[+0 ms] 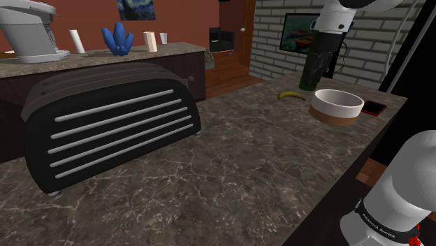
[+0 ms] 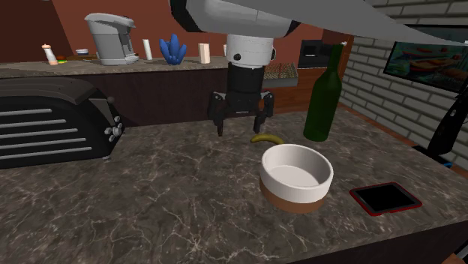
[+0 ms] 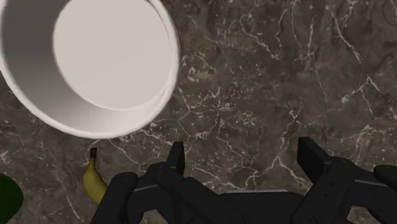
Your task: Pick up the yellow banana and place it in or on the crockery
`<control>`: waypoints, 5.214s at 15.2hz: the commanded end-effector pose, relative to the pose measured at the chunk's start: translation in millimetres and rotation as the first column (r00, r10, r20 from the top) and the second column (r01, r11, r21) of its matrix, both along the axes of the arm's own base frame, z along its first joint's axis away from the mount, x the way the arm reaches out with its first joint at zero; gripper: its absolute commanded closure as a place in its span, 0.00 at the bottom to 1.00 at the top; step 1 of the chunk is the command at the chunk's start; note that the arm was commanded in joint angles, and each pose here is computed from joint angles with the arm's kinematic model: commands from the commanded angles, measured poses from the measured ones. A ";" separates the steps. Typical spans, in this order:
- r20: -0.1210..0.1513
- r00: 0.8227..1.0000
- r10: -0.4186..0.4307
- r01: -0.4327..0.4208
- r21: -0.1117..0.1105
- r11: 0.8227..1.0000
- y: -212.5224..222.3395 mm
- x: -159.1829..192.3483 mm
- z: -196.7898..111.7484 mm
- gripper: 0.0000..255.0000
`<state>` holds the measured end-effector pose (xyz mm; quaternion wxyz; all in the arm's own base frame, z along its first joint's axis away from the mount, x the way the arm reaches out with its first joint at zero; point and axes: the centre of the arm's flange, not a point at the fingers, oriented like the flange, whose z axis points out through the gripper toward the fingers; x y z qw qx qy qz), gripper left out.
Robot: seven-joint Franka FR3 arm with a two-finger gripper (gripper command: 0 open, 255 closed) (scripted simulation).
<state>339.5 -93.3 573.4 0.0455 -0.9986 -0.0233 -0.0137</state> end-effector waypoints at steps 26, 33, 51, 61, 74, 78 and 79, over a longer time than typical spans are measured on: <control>0.041 0.956 0.290 -0.290 -0.006 0.957 -184.9 133.9 -130.9 0.00; 0.041 0.956 0.290 -0.290 -0.006 0.957 -184.9 133.9 -130.9 0.00; 0.041 0.956 0.290 -0.290 -0.006 0.957 -184.9 133.9 -88.6 1.00; 0.041 0.956 0.290 -0.290 -0.006 0.957 -184.9 133.9 -35.8 1.00; 0.041 0.956 0.290 -0.290 -0.006 0.957 -183.3 120.9 23.2 1.00; 0.041 0.956 0.290 -0.290 -0.006 0.957 -176.8 68.5 24.9 1.00; 0.041 0.956 0.290 -0.290 -0.006 0.957 -175.2 55.4 25.3 1.00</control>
